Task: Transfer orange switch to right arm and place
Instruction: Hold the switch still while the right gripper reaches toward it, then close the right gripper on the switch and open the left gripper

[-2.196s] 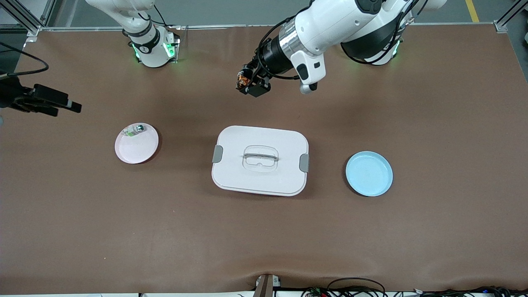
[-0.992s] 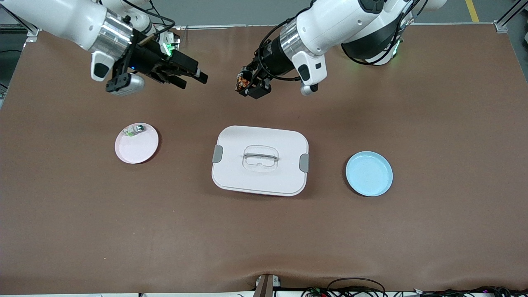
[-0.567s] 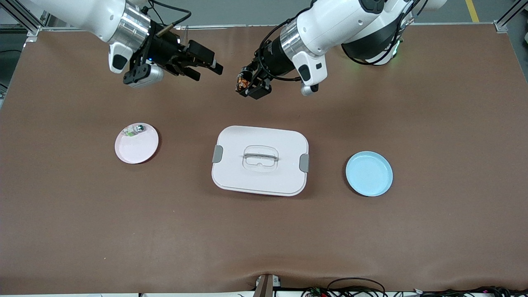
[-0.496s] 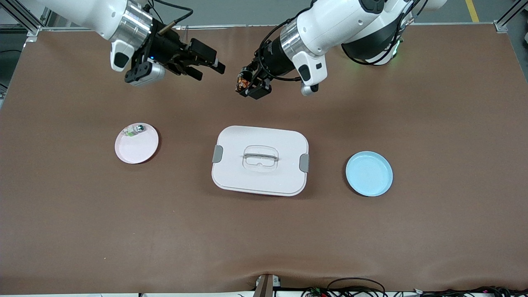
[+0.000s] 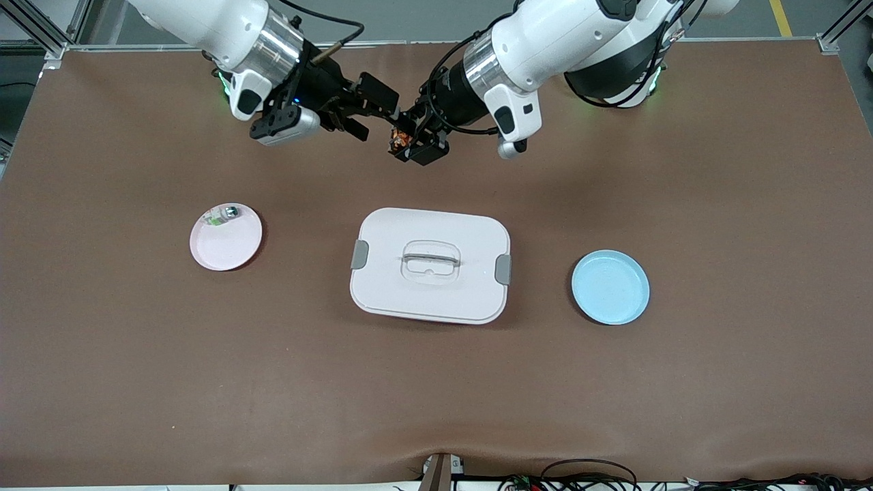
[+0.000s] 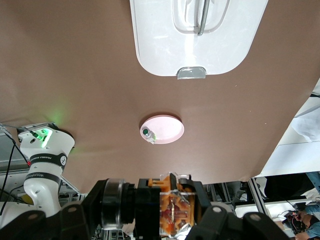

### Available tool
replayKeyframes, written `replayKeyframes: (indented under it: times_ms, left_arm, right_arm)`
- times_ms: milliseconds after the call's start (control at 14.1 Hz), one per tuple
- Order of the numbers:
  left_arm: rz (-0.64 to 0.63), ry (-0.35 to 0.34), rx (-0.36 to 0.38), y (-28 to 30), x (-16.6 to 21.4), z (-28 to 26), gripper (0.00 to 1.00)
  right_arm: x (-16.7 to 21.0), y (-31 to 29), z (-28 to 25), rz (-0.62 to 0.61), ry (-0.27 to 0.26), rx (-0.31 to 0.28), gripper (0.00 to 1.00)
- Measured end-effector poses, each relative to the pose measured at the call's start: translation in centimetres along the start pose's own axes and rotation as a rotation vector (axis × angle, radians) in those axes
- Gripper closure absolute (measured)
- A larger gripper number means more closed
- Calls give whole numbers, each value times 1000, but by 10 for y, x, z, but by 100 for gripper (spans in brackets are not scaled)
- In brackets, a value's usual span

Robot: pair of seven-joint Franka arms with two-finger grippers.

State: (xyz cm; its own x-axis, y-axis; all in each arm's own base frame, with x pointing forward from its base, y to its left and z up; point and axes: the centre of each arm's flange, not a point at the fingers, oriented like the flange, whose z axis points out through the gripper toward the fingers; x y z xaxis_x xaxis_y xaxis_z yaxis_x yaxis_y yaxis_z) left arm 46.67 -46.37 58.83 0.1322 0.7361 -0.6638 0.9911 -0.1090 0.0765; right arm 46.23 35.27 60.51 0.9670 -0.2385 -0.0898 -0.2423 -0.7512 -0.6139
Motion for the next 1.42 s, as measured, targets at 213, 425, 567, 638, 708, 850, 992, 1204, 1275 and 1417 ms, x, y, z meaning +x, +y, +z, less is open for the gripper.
replayKeyframes:
  times_ms: [213,425,567,638,708,850,992,1204,1275,1417]
  left_arm:
    - [0,0,-1,0,0,0,28]
    - [0,0,0,0,0,0,28]
    - [0,0,0,0,0,0,28]
    - [0,0,0,0,0,0,28]
    - [0,0,-1,0,0,0,28]
    - [0,0,0,0,0,0,28]
    - [2,-1,1,-1,-1,1,28]
    - [2,-2,1,-1,-2,1,28]
    - [2,-1,1,-1,-1,1,28]
    - [1,0,2,-1,0,1,28]
  right_arm:
    - [-1,-3,11,-6,14,-5,0]
    - [0,-3,17,-10,17,-11,0]
    - [0,-4,19,-11,16,-12,0]
    - [0,-4,18,-11,17,-12,0]
    - [0,-5,18,-8,19,-13,7]
    - [-1,-8,14,5,25,-9,31]
    - [-3,-14,10,4,29,1,52]
    - [-3,-15,9,-9,31,-1,61]
    - [-3,-15,9,-8,31,-1,61]
    - [-2,-15,10,-8,30,-2,61]
